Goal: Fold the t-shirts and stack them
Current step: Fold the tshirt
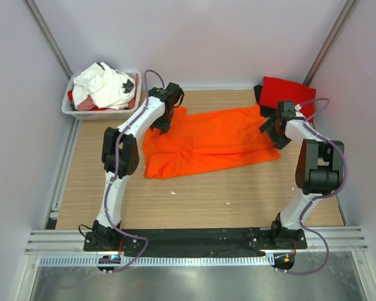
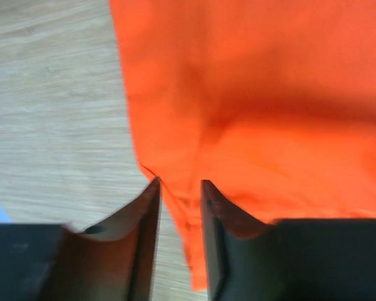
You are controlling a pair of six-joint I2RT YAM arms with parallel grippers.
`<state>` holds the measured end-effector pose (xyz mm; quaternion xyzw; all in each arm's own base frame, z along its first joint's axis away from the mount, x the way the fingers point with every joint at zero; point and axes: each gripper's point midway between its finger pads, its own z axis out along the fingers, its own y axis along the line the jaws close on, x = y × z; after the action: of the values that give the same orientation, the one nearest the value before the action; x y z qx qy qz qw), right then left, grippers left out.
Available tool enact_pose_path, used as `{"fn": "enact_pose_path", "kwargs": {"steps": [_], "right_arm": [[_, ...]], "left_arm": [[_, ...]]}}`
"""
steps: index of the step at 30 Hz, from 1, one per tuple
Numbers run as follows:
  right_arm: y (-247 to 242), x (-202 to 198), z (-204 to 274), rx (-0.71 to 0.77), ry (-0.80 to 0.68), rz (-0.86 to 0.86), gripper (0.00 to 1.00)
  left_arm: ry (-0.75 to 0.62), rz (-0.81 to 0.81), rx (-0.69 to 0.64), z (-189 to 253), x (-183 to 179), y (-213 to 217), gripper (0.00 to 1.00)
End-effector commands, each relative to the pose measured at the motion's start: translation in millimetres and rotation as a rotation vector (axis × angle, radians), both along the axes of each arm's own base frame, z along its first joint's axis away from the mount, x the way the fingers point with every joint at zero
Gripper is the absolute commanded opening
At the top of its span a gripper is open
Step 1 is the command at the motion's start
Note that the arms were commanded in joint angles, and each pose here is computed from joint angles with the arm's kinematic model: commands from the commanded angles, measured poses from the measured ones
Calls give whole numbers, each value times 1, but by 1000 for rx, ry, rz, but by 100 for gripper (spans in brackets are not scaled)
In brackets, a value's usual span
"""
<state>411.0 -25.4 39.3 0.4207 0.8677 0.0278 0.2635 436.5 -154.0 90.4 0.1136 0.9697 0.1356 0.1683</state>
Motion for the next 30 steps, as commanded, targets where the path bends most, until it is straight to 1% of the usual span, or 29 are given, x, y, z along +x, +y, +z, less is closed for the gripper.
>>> {"fn": "enact_pose_path", "kwargs": {"steps": [1, 2, 3, 4, 6, 7, 8, 9, 10, 11, 12, 13, 14, 16, 17, 19, 20, 21, 23, 24, 26, 30], "right_arm": [[-27, 22, 56, -69, -88, -42, 84], [-33, 28, 75, -88, -122, -49, 87], [-40, 26, 84, -117, -130, -54, 88], [-41, 23, 105, -135, -169, -52, 90], [-42, 14, 117, -159, -192, -36, 90], [-40, 8, 138, -159, -249, -26, 90], [-36, -1, 131, -153, -246, -11, 90], [-34, -7, 134, -150, -261, 3, 90], [-30, -13, 132, -144, -266, 20, 90], [-20, -24, 128, -110, -287, 57, 90], [-13, -28, 126, -89, -304, 87, 89], [-5, -32, 123, -66, -322, 120, 86], [5, -37, 116, -36, -352, 156, 85], [21, -40, 109, 23, -371, 221, 82], [30, -42, 100, 62, -366, 267, 81], [39, -37, 96, 91, -378, 320, 78], [45, -35, 95, 114, -384, 357, 76], [53, -34, 84, 155, -359, 387, 75], [58, -28, 78, 182, -350, 420, 73], [60, -27, 64, 195, -319, 438, 72], [59, -24, 52, 200, -283, 438, 71], [61, -31, 20, 232, -215, 413, 70]], "left_arm": [[-79, 48, -9, 46, 5, 7, 41], [-97, 57, -21, 54, 3, 7, 46], [-125, 64, -37, 66, 1, 7, 54], [-153, 80, -53, 81, -8, 11, 57], [-207, 94, -74, 98, -18, 12, 61], [-218, 101, -88, 105, -35, 18, 62], [-255, 120, -136, 108, -38, 12, 62], [-243, 118, -189, 105, -47, 5, 62], [-201, 121, -202, 88, -65, 5, 62], [-261, 113, -274, 100, -68, -4, 62], [-267, 131, -323, 97, -75, -10, 63], [-204, 119, -348, 71, -93, -16, 63], [-253, 123, -427, 78, -91, -27, 63], [-203, 135, -464, 54, -105, -32, 62], [-205, 128, -511, 51, -105, -41, 61], [-182, 150, -532, 36, -110, -44, 61], [-186, 143, -564, 33, -107, -50, 60], [-173, 157, -569, 26, -107, -53, 59], [-159, 158, -586, 14, -107, -58, 59], [-143, 164, -585, 5, -107, -60, 58], [-127, 172, -588, -8, -107, -62, 57], [-85, 189, -534, -35, -111, -56, 54]]}}
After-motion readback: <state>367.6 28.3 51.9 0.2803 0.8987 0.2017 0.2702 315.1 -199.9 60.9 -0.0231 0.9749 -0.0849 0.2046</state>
